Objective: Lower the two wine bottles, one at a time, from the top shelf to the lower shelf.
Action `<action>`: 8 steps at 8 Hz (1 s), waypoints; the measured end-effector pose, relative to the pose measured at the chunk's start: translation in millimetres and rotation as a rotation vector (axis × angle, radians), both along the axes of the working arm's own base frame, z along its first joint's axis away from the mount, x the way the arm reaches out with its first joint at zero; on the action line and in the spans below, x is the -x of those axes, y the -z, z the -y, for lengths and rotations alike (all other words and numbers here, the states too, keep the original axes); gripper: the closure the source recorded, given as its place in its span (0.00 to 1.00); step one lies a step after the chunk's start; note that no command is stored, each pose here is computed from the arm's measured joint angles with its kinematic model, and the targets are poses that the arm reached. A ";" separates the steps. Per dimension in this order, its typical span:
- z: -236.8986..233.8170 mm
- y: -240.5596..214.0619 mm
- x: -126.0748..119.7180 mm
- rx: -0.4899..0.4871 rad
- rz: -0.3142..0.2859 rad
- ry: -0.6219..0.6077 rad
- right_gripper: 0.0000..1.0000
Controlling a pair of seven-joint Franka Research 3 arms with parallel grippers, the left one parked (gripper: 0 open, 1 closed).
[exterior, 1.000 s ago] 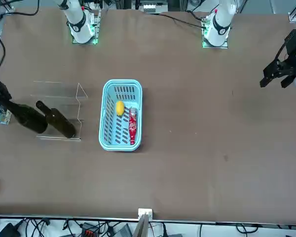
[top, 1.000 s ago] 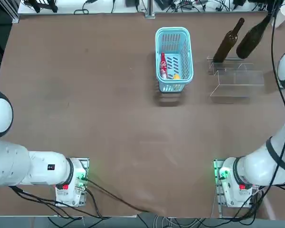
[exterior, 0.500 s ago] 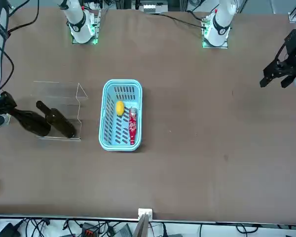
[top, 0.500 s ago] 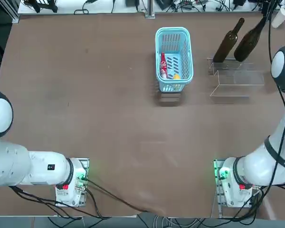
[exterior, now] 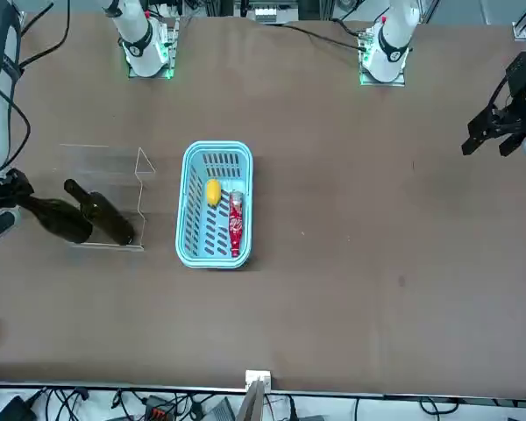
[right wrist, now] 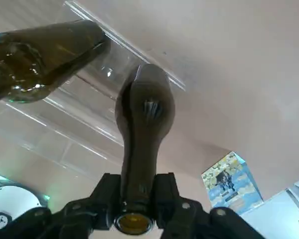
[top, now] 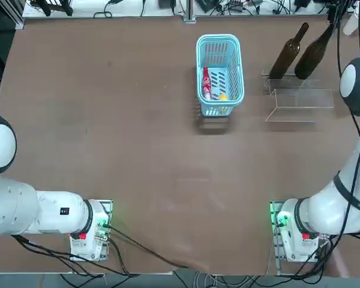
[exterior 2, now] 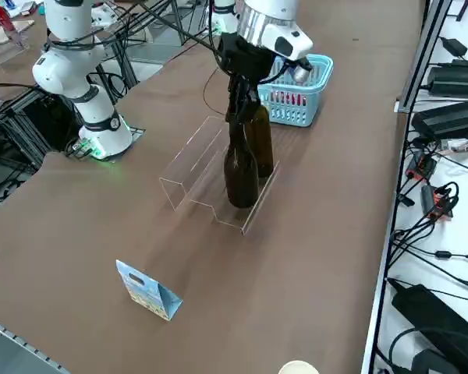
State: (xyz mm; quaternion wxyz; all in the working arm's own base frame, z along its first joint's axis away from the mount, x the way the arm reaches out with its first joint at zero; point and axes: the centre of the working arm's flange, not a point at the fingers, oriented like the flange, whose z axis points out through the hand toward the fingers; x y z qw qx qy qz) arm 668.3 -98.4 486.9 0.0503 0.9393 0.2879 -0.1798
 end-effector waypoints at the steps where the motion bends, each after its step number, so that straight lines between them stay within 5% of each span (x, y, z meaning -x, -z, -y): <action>1: 1.0 5.1 -1.8 0.002 -0.003 0.000 0.60; 8: 4.7 28.1 -3.7 0.004 -0.038 0.012 0.60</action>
